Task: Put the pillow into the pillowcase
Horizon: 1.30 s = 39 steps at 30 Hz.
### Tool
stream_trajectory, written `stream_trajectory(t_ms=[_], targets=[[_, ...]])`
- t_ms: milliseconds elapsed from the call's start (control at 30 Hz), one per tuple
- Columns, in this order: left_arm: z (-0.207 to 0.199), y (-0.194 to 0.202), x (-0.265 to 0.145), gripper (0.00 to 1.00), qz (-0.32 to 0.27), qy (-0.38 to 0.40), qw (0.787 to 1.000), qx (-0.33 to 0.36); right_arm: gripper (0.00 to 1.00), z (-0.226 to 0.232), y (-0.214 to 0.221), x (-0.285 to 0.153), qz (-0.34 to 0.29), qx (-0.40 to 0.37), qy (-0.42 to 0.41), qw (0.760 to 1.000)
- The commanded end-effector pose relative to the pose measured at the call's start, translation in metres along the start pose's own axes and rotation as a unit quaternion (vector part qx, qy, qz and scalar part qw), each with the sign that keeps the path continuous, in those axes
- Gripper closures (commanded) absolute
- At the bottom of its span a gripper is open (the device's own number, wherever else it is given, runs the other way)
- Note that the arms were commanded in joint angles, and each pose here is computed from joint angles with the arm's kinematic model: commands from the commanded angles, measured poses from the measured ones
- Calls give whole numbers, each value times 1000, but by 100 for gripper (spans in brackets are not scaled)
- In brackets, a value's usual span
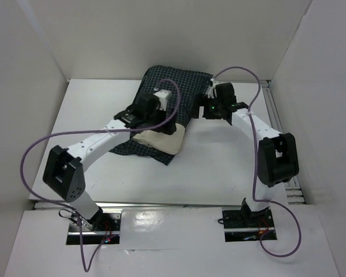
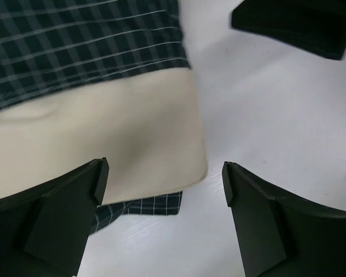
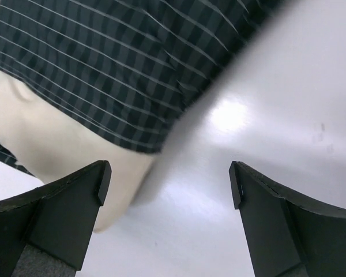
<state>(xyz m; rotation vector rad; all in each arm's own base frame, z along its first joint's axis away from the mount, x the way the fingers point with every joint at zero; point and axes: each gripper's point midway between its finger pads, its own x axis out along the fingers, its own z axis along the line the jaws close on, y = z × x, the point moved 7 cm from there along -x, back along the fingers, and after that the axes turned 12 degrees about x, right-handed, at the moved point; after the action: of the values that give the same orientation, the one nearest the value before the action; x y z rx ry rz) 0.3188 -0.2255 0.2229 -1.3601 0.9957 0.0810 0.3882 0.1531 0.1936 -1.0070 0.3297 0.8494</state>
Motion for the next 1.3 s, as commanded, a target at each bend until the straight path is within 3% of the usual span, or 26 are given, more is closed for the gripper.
stream_trajectory(t_ms=[0, 33, 133, 267, 400, 467, 500, 567, 600, 633, 667, 700, 733, 800, 900, 1100, 1133, 1267], targets=[[-28, -5, 20, 1, 25, -33, 993, 110, 4, -12, 8, -20, 5, 60, -16, 998], [-47, 15, 37, 1, 73, -28, 987, 140, 4, -17, 6, -28, -3, 70, -16, 997], [-68, 20, 53, 0, 106, -87, 975, 177, 4, -36, 6, -43, -18, 108, -2, 994], [-67, 26, 78, 0, 143, -168, 963, 153, 4, -45, 17, -52, -14, 125, -13, 992], [-51, 35, 96, 0, 158, -278, 938, 133, 5, -52, 34, -55, -3, 132, -16, 991], [-45, 48, 111, 0, 176, -320, 922, 132, 5, -46, 34, -60, -3, 126, -37, 991], [-43, 36, 112, 0, 154, -356, 915, 113, 5, -46, 37, -59, 0, 126, -42, 991], [-34, 53, 115, 1, 197, -408, 882, 127, 5, -43, 38, -61, 1, 123, -57, 991], [-36, 42, 115, 8, 178, -426, 881, 102, 5, -43, 40, -61, 4, 122, -62, 991], [-29, 44, 106, 18, 190, -459, 859, 120, 5, -43, 40, -61, 4, 122, -62, 991], [-24, 44, 107, 27, 193, -471, 852, 125, 5, -41, 41, -61, 7, 122, -68, 990], [-22, 43, 109, 54, 185, -487, 845, 123, 6, -43, 44, -58, 14, 124, -73, 990], [-20, 43, 106, 74, 188, -492, 840, 130, 6, -45, 48, -57, 18, 126, -70, 989], [-7, 43, 101, 100, 187, -517, 828, 113, 6, -41, 45, -57, 15, 120, -87, 989], [3, 40, 93, 100, 187, -534, 817, 111, 6, -43, 49, -57, 19, 122, -85, 989], [-3, -5, 61, 100, 122, -493, 855, 108, 6, -29, 58, -50, 39, 76, -146, 986], [-8, -23, 63, 100, 81, -475, 872, 87, 6, -22, 72, -46, 53, 57, -160, 984], [-20, -78, 33, 100, -14, -409, 909, 79, 7, -3, 98, -23, 65, 33, -205, 976]])
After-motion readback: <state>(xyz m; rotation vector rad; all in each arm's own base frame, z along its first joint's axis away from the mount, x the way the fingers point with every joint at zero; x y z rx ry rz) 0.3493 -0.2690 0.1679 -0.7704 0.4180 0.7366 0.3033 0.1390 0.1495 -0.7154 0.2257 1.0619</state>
